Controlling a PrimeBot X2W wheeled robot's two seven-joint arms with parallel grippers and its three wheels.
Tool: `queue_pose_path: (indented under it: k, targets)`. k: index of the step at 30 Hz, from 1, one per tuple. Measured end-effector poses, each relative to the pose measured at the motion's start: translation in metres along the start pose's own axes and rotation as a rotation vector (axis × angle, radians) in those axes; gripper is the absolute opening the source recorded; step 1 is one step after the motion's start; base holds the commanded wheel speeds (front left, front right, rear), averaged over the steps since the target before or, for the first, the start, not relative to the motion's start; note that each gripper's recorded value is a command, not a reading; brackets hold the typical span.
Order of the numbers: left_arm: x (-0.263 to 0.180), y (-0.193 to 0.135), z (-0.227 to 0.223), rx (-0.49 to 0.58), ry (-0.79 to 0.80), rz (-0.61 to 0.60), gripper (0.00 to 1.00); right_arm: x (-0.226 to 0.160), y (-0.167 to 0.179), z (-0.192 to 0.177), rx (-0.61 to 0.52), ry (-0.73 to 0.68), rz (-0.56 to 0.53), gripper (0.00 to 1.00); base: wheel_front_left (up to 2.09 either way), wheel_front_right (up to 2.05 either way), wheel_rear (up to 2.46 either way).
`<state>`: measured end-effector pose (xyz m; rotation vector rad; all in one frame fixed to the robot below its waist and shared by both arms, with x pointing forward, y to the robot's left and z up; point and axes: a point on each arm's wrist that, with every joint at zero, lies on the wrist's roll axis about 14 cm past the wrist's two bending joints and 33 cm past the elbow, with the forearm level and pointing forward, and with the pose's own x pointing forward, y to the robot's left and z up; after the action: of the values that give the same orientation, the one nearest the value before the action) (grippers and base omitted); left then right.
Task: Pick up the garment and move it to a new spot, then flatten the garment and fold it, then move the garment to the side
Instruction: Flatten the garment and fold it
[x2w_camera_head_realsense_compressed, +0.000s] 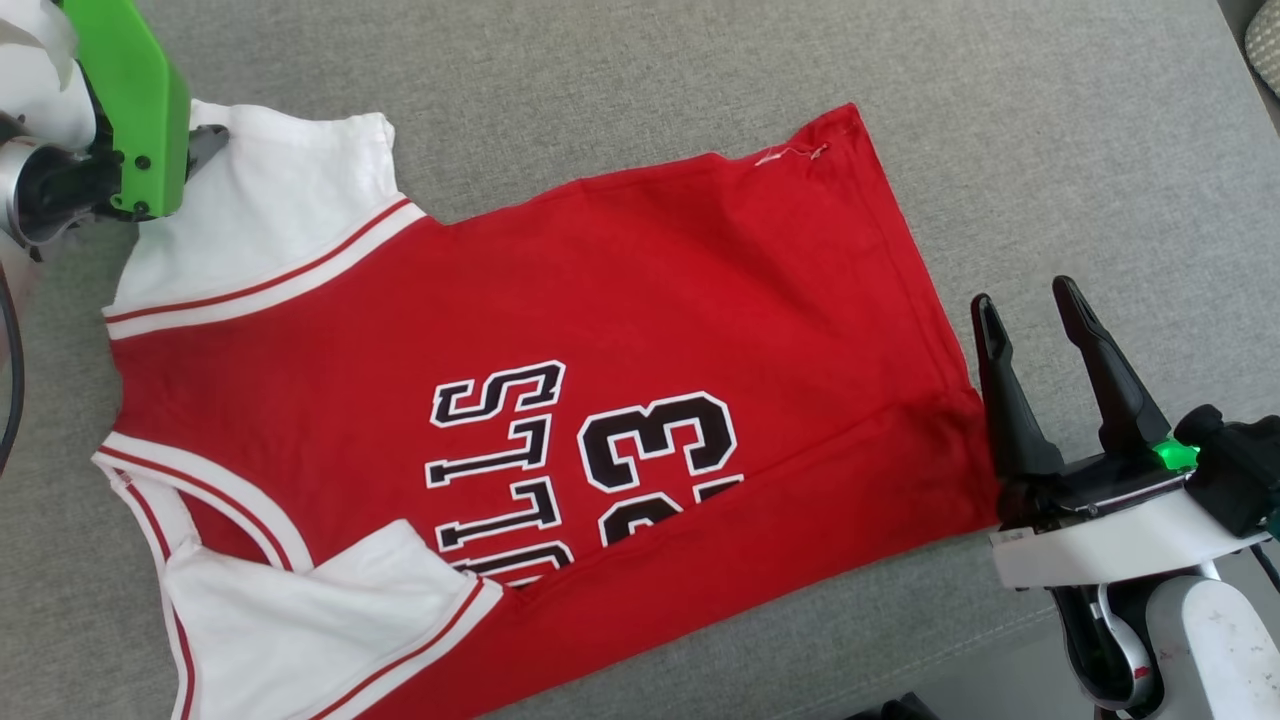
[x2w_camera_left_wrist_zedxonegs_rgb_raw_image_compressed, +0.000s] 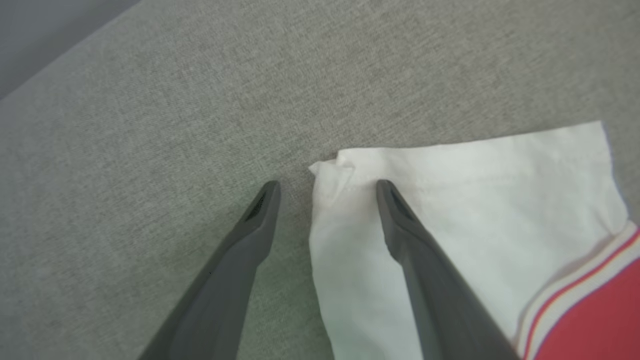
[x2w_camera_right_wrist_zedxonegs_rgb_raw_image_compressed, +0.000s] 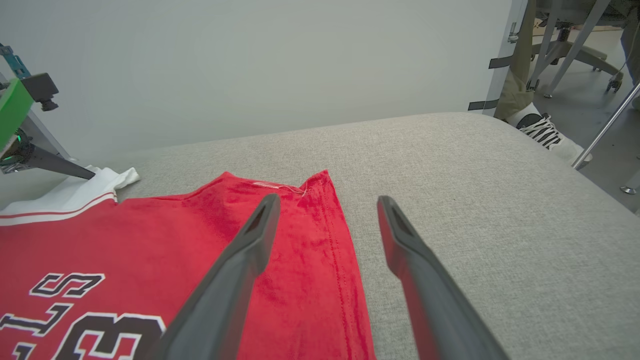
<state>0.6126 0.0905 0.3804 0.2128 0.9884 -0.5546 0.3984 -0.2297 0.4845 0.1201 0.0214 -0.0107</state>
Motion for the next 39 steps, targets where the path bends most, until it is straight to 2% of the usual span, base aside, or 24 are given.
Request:
queue_pose_path:
  k: [4,5,6,10,20,24,30,39]
  targets:
    - [0.012,0.005,-0.006,0.01,0.027,0.014,0.98,0.001,-0.001,-0.008,-0.002,0.02,-0.004,1.0,0.0,0.0,0.0]
    - [0.013,0.005,-0.006,0.004,0.028,0.011,0.68,0.002,-0.002,-0.008,-0.003,0.022,-0.004,1.0,0.0,0.0,0.0]
    - [0.014,0.005,-0.007,-0.003,0.035,0.009,0.02,0.003,-0.002,-0.009,-0.003,0.023,-0.004,1.0,0.0,0.0,0.0]
    - [0.014,0.001,-0.011,-0.045,0.057,-0.021,0.0,0.004,-0.001,-0.011,-0.002,0.026,-0.001,1.0,0.0,0.0,0.0]
    - [-0.014,-0.004,0.005,-0.099,-0.067,-0.034,0.0,0.006,-0.002,0.0,-0.031,0.026,0.02,1.0,0.0,0.0,0.0]
    - [-0.035,-0.016,0.017,-0.105,-0.137,-0.07,0.0,0.008,-0.007,-0.007,-0.088,0.14,0.05,1.0,0.0,0.0,0.0]
    - [-0.064,-0.023,0.021,-0.062,-0.195,-0.078,0.0,0.035,-0.008,-0.011,-0.165,0.352,0.12,1.0,0.0,0.0,0.0]
    - [-0.089,-0.03,0.013,-0.031,-0.245,-0.08,0.0,0.081,0.001,-0.019,-0.2,0.624,0.189,1.0,0.0,0.0,0.0]
